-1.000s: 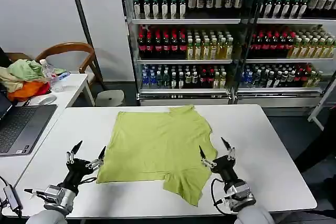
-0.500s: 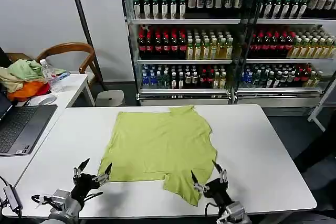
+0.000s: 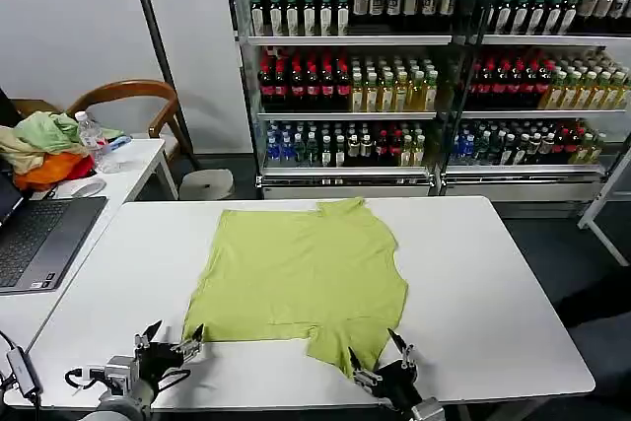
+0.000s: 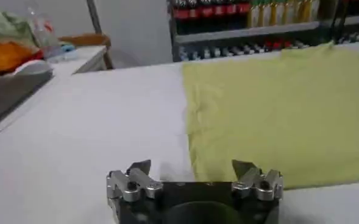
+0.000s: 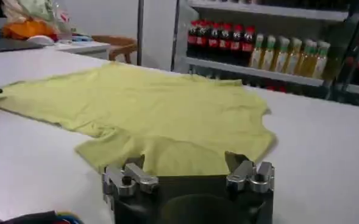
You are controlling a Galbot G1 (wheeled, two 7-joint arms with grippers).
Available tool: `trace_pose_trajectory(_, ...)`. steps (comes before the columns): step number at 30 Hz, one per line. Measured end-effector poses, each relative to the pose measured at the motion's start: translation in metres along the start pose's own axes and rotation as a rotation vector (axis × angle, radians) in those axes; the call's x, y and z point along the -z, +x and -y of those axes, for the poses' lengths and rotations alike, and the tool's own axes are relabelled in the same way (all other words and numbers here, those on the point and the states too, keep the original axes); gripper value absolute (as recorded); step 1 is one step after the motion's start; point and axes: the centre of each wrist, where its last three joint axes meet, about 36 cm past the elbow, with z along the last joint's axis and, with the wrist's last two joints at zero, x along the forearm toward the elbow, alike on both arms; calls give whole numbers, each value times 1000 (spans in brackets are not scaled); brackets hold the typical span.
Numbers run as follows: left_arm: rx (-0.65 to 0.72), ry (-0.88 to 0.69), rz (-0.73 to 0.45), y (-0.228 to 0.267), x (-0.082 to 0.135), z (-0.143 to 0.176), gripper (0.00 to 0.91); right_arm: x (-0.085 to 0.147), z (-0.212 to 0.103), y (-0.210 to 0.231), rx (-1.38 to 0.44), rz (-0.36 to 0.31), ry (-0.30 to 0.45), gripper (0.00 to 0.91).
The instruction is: Fold and organize the clothes.
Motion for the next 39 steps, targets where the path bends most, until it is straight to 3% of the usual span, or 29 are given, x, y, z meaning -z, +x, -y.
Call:
trace_pose_trajectory(5,15,25,-16,-4,-2,-2,907,-2,-5,2,6,-24,-10,907)
trace_pose_trajectory(6,16,27,-19,-4,-2,-2,907,-2,-6,3,7,-29,-12,867)
trace_pose_trajectory(7,17,29,-22,-4,-3,-1,907,-1,-7,3,7,-32,-14,544)
trace_pose_trajectory(8,19,31,-25,-4,-3,0,907,-2,-8,3,8,-36,-18,413)
trace_pose_trajectory(9,20,33,-28,-4,-4,0,393,-1,-9,3,9,-37,-21,202)
trace_pose_trajectory(10,20,35,-30,-4,-4,1,161,-1,-9,3,10,-39,-24,202)
trace_pose_trajectory(11,20,37,-32,-4,-5,2,40,-1,-9,2,11,-42,-27,20)
trace_pose_trajectory(39,-87,63,-34,5,-10,18,40,6,-6,5,21,-65,-53,0)
